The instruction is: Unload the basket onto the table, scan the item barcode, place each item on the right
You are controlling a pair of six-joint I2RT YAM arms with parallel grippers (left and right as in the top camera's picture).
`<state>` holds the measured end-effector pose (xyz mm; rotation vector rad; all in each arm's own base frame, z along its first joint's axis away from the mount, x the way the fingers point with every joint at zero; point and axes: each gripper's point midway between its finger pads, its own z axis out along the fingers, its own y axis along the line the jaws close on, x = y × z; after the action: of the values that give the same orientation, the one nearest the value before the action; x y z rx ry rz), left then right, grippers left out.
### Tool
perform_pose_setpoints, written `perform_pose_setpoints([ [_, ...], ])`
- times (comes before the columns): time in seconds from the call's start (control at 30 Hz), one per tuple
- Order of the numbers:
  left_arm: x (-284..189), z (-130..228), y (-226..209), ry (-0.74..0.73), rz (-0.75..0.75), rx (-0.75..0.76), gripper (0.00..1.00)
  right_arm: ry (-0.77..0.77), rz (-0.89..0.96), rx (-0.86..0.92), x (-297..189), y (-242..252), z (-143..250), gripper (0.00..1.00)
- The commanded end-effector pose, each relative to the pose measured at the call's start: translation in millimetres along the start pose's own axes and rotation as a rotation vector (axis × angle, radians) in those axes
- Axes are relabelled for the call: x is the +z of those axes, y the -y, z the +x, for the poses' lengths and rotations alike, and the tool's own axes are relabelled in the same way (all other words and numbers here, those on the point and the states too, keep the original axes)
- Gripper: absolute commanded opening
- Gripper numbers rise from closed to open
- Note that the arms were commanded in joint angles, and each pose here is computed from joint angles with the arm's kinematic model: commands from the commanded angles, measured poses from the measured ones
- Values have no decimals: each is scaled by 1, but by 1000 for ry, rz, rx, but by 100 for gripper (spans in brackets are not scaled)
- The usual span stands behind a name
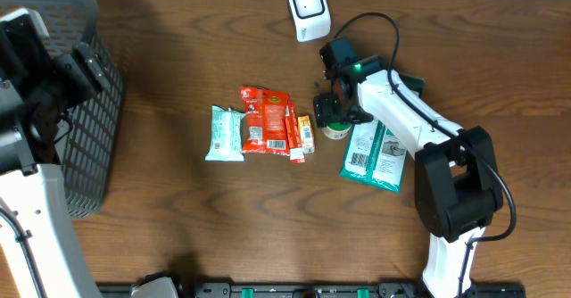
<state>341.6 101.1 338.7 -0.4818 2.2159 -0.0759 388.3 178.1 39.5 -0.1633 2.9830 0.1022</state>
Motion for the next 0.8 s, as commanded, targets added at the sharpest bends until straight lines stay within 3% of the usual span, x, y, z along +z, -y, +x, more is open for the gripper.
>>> perform_pose_setpoints([
  [0.0, -1, -3, 1, 5, 5, 13, 87, -16, 9, 0, 4, 4, 6, 77],
  [0.77, -1, -3, 1, 5, 5, 13, 87, -27, 8, 6, 10, 5, 11, 69],
])
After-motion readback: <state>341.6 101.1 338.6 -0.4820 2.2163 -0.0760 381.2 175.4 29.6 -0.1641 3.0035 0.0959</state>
